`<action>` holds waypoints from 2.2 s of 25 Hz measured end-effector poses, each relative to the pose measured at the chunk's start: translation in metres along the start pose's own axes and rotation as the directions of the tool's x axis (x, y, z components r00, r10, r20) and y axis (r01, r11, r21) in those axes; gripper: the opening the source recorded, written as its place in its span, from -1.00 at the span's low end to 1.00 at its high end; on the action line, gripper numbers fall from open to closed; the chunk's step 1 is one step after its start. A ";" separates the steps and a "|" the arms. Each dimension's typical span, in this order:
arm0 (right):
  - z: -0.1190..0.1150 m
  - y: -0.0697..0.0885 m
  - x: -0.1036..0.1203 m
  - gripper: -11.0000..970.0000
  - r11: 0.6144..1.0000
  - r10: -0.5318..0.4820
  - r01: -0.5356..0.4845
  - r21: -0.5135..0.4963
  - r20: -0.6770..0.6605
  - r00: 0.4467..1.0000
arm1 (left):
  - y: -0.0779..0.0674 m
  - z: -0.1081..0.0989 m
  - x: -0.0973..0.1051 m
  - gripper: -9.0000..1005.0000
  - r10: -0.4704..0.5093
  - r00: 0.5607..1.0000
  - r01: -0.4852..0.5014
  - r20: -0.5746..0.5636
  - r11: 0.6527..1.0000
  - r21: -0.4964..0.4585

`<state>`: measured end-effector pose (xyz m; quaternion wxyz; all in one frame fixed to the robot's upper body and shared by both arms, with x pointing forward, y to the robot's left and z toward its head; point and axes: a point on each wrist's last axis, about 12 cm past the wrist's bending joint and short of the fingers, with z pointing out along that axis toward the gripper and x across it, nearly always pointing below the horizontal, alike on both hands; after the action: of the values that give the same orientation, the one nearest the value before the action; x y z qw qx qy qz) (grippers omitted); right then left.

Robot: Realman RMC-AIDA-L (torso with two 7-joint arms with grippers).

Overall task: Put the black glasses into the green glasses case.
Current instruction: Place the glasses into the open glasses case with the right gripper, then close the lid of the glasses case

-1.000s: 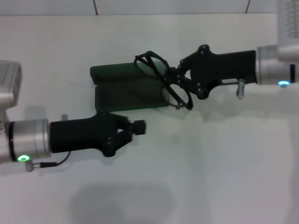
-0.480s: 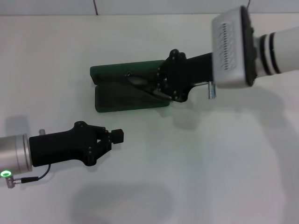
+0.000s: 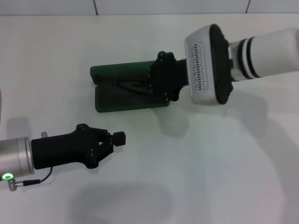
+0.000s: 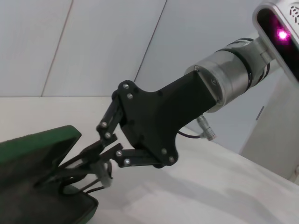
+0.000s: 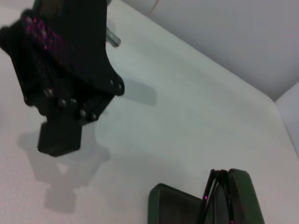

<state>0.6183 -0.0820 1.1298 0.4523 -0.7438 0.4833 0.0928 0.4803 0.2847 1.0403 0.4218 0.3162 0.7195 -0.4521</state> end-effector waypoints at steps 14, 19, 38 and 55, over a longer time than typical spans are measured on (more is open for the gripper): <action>0.015 0.001 -0.011 -0.74 0.996 -0.077 0.079 0.030 -0.040 0.996 | -0.002 0.001 0.003 -0.97 0.000 1.000 0.000 0.003 1.000 0.001; 0.016 0.000 -0.013 -0.73 0.997 -0.070 0.071 0.034 -0.032 0.997 | -0.002 0.001 0.003 -0.97 0.000 1.000 0.000 0.003 1.000 0.001; 0.016 -0.001 -0.014 -0.68 0.998 0.002 -0.001 0.067 -0.004 1.000 | -0.002 0.003 0.001 -0.97 0.001 1.000 -0.001 -0.005 1.000 0.013; -0.013 0.002 -0.004 -0.67 0.961 0.244 -0.262 0.091 0.172 0.954 | -0.001 0.003 0.001 -0.97 -0.023 1.000 0.023 -0.001 1.000 0.005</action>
<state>0.6107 -0.0899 1.1382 0.5152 -0.6393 0.5412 0.1817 0.4794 0.2820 1.0391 0.4155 0.3092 0.7221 -0.4587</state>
